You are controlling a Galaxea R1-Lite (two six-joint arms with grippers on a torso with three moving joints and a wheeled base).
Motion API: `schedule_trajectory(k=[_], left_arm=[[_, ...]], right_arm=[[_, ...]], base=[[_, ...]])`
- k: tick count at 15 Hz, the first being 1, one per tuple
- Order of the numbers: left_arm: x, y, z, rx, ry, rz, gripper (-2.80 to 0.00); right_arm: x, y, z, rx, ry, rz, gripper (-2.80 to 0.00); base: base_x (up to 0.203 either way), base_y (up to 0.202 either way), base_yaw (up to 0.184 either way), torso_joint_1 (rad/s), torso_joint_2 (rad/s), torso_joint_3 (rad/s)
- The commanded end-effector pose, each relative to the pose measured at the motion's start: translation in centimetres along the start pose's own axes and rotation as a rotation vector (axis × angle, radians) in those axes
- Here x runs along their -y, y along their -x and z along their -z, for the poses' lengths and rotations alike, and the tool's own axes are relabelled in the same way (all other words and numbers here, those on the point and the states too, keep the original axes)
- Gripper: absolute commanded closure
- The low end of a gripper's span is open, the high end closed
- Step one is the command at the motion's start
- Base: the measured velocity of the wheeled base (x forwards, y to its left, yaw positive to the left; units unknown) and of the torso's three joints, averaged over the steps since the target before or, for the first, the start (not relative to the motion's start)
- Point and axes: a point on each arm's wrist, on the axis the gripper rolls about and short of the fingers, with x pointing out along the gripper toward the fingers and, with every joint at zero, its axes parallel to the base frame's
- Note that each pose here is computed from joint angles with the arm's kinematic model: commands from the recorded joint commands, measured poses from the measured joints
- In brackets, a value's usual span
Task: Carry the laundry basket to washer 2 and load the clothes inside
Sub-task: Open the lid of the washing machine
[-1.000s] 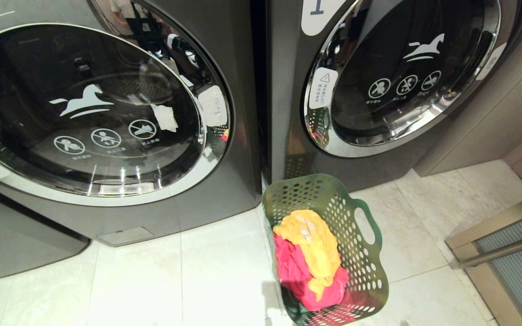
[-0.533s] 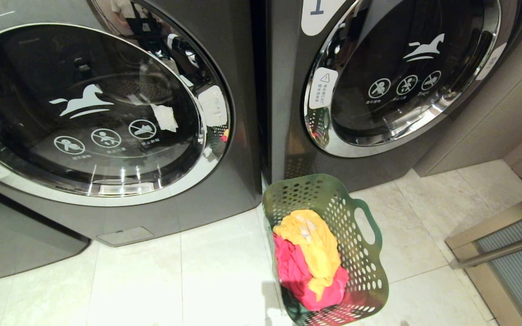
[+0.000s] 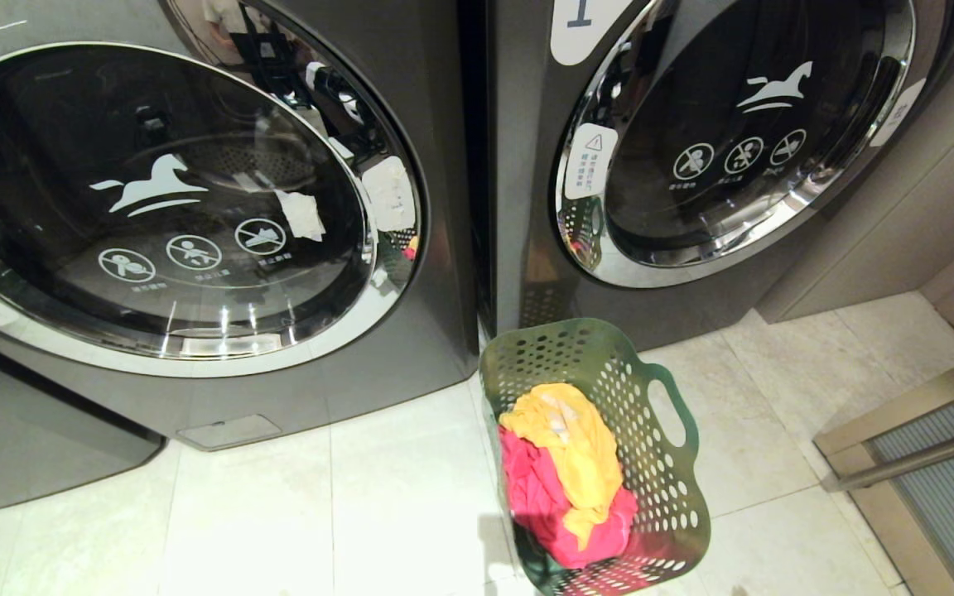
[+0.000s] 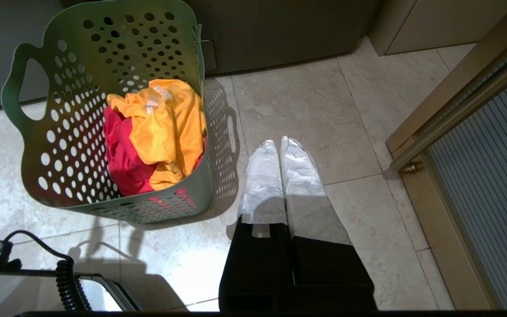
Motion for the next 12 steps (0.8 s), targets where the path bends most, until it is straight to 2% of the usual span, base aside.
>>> schedule_trajectory(k=[1, 2, 4, 12], left_arm=[[0.0, 0.0, 0.0, 0.0, 0.0, 0.0, 0.0], [0.0, 0.0, -0.01, 0.001, 0.003, 0.0, 0.0], [0.0, 0.0, -0.02, 0.001, 0.005, 0.001, 0.0], [0.0, 0.0, -0.01, 0.001, 0.008, 0.0, 0.0]], right_arm=[[0.0, 0.04, -0.06, -0.005, 0.007, -0.001, 0.0], [0.0, -0.01, -0.06, -0.018, 0.01, -0.003, 0.0], [0.01, -0.01, -0.08, 0.007, -0.034, 0.004, 0.0], [0.03, -0.01, -0.08, 0.006, -0.036, 0.011, 0.0]], base=[[0.0, 0.0, 0.0, 0.0, 0.0, 0.0], [0.0, 0.0, 0.0, 0.0, 0.0, 0.0], [0.0, 0.0, 0.0, 0.0, 0.0, 0.0], [0.0, 0.0, 0.0, 0.0, 0.0, 0.0]])
